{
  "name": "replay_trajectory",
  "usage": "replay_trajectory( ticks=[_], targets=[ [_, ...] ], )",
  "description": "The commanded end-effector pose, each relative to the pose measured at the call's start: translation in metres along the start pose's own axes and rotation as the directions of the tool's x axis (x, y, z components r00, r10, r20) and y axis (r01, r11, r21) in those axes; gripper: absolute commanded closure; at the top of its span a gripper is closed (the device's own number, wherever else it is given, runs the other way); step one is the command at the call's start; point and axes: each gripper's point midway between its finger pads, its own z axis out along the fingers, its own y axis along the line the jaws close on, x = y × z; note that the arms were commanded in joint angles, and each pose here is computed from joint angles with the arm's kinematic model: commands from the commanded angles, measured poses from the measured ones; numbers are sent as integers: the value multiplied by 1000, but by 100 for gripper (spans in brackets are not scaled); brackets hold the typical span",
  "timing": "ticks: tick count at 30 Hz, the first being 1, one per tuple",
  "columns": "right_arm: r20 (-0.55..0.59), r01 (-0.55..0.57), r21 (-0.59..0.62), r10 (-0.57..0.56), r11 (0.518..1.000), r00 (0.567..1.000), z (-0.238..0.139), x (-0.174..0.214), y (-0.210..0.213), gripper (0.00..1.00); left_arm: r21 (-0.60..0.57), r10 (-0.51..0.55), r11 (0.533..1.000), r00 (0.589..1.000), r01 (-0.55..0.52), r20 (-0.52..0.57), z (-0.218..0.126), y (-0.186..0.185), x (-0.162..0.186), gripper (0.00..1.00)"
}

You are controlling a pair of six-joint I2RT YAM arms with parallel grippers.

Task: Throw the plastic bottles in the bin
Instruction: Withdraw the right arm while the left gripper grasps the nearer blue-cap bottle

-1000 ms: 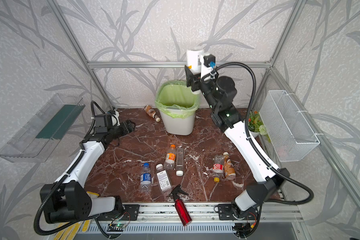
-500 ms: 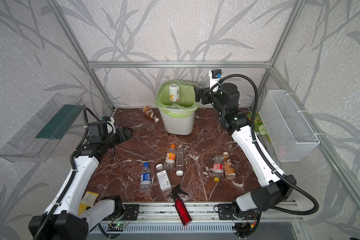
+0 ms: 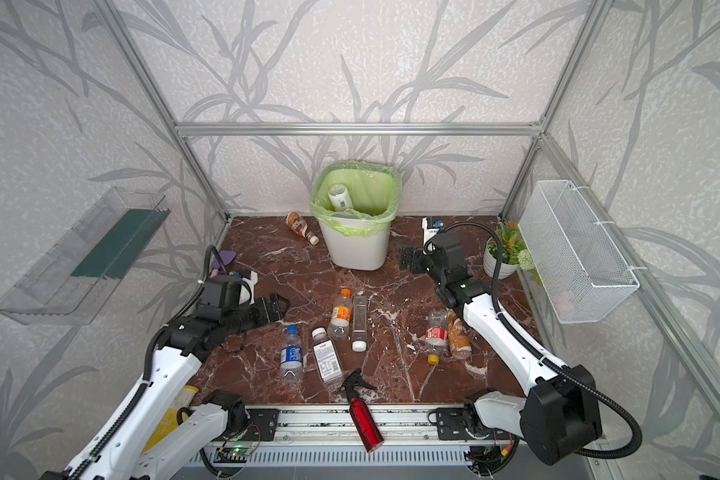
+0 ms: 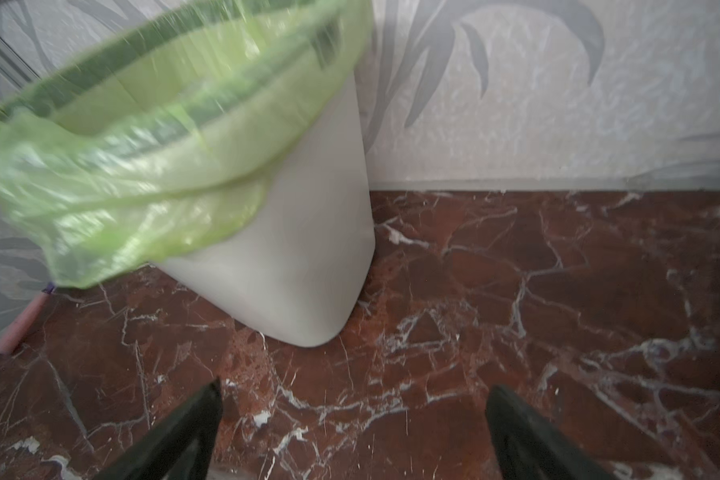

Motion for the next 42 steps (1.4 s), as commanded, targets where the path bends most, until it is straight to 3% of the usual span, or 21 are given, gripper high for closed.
replay_trajectory(
  ticks=[1,8,12,25,32,42],
  targets=[
    [73,-54,-48,57,997,996,-4,-19,8,1,-53,-80,996,994,76,-75,2,12,35,9],
    [52,-49,-61,52,997,997,7,-10,9,1,-152,-21,988,988,-3,-154,22,17,75,10],
    [48,-48,-50,50,998,998,8,-4,5,1,-233,-50,973,978,2,-201,39,31,90,12],
    [9,-78,-24,79,997,997,10,20,-8,1,-323,-67,946,954,-32,-292,75,45,108,23],
    [2,-84,-16,84,996,996,13,24,-12,1,-416,-79,909,968,-27,-237,78,63,101,35],
    [-64,-95,-16,94,995,993,25,47,-15,0,-419,-22,907,987,-47,-159,82,53,73,44]
  ],
)
